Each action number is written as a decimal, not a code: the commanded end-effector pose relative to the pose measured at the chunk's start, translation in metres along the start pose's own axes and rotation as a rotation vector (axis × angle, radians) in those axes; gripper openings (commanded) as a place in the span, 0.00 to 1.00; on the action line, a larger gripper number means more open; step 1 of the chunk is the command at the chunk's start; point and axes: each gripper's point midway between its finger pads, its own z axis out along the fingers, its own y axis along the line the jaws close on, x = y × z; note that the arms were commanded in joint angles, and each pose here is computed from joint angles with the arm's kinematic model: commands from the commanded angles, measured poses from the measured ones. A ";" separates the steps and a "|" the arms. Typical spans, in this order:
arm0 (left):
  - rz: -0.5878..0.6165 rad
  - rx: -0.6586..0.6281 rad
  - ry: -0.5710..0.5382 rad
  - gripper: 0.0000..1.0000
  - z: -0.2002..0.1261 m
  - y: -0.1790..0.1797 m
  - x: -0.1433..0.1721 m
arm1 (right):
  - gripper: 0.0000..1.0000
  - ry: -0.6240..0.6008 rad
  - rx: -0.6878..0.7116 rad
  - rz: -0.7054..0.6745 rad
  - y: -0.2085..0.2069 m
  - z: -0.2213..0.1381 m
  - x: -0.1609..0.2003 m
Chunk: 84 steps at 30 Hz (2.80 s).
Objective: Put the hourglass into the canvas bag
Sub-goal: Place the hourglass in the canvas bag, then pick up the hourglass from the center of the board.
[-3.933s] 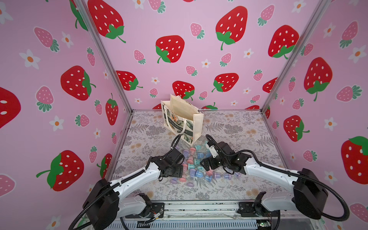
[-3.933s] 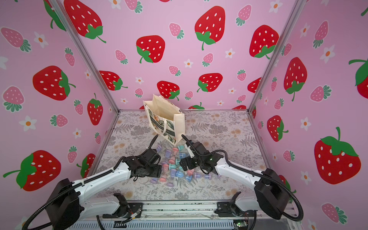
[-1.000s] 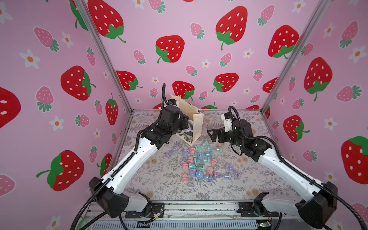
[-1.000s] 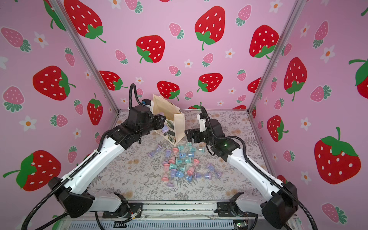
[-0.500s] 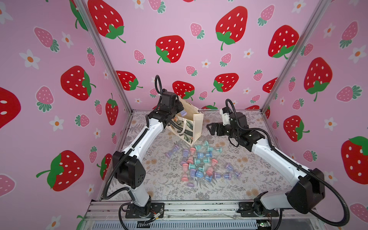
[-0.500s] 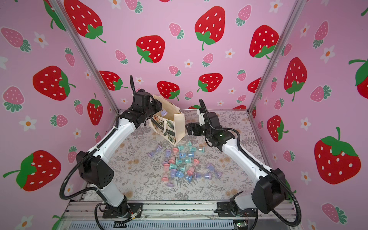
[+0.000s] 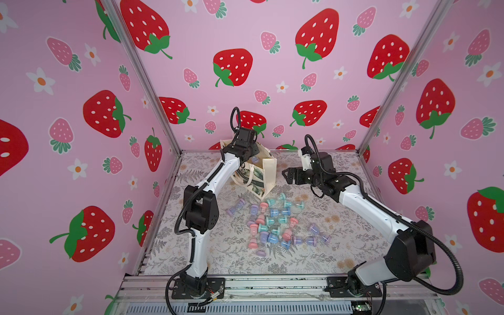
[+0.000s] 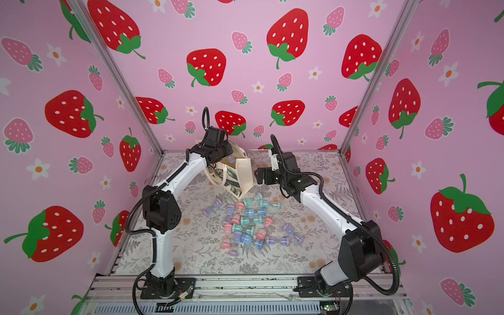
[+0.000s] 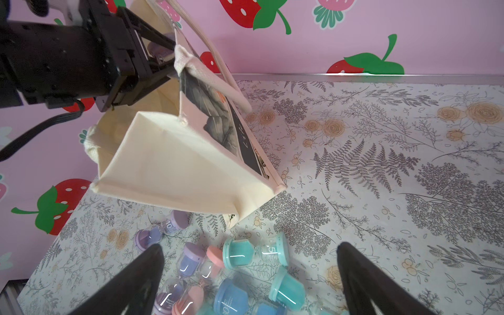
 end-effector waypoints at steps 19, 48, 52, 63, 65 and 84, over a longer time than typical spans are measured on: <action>0.098 -0.216 0.122 0.39 0.049 0.033 0.040 | 0.99 -0.013 0.022 0.025 -0.013 0.003 0.001; 0.143 0.064 -0.061 0.81 -0.122 -0.018 -0.037 | 0.99 0.034 -0.016 0.005 0.000 -0.039 0.014; 0.147 0.097 -0.093 0.82 -0.151 -0.007 -0.029 | 0.99 0.053 -0.016 -0.003 0.000 -0.044 0.028; 0.225 0.077 -0.015 0.90 -0.178 0.070 0.066 | 0.99 0.140 -0.154 -0.105 0.039 -0.023 0.094; 0.242 0.049 0.043 0.90 -0.170 0.086 0.090 | 0.99 0.161 -0.170 -0.126 0.044 -0.018 0.107; 0.395 -0.144 0.370 0.93 -0.095 0.160 0.204 | 0.99 0.162 -0.220 -0.146 0.062 0.004 0.145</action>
